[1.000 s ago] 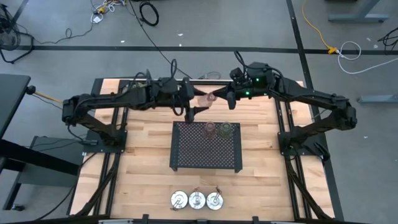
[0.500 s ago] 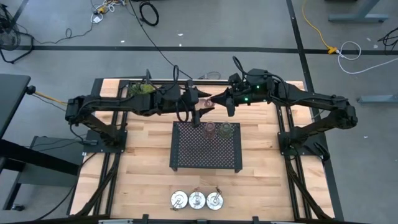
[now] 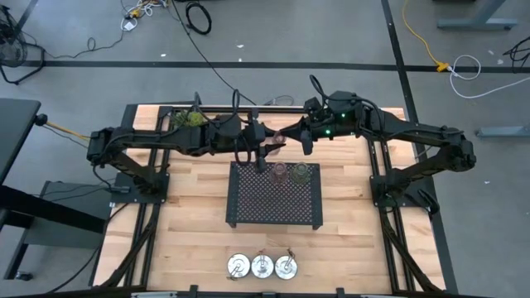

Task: Pick & Place candle stick holders
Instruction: Put the pink glass candle holder on the shelf

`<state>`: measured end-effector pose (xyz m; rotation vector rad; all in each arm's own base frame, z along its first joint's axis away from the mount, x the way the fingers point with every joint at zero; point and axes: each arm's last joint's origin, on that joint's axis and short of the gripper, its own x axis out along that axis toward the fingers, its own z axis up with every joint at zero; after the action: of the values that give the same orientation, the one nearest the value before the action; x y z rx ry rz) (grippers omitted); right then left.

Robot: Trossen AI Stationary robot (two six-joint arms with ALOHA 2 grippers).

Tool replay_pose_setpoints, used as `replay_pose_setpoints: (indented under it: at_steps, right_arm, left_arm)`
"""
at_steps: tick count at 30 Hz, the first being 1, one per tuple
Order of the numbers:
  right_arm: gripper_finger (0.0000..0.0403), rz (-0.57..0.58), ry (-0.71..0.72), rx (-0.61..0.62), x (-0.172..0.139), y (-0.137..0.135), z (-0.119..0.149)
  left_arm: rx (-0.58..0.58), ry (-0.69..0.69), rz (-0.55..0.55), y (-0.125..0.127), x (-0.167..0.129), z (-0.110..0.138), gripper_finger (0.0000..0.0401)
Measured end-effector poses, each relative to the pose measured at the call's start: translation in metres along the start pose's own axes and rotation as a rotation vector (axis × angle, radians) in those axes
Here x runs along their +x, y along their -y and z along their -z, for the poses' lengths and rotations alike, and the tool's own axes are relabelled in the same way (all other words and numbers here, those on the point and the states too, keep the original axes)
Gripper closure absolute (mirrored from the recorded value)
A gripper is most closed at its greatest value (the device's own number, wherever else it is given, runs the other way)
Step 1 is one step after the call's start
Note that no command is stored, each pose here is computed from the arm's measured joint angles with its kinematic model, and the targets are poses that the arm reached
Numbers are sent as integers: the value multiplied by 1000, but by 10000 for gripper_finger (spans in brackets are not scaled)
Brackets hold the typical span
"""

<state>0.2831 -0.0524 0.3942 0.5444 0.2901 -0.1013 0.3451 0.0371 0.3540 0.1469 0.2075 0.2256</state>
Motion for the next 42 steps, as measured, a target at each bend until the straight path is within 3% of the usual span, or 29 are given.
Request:
replay_pose_setpoints:
  at_steps: [7,12,16,24,30,33,37,42]
  right_arm:
    - [354,-57,3,-45,-9,-1,-4]
    - [320,-143,22,-52,-28,-6,-11]
    - [303,-170,55,-77,-49,-11,-15]
    - [291,-64,87,-93,-92,-10,-14]
    - [291,43,76,-85,-110,-7,-7]
    - [291,58,77,-72,-115,-7,-6]
    - [291,61,86,-66,-115,-7,-6]
    - [291,88,110,-41,-115,-7,-8]
  left_arm:
    - [-21,-6,-26,3,-1,-1,272]
    - [-14,-97,-71,5,-2,8,272]
    - [-73,-156,-63,8,-8,11,272]
    - [-152,-275,-29,18,-33,12,272]
    - [-169,-210,65,25,-61,14,272]
    - [-231,-166,69,30,-74,37,272]
    - [-270,62,28,32,-89,54,272]
    - [-242,109,7,37,-91,87,272]
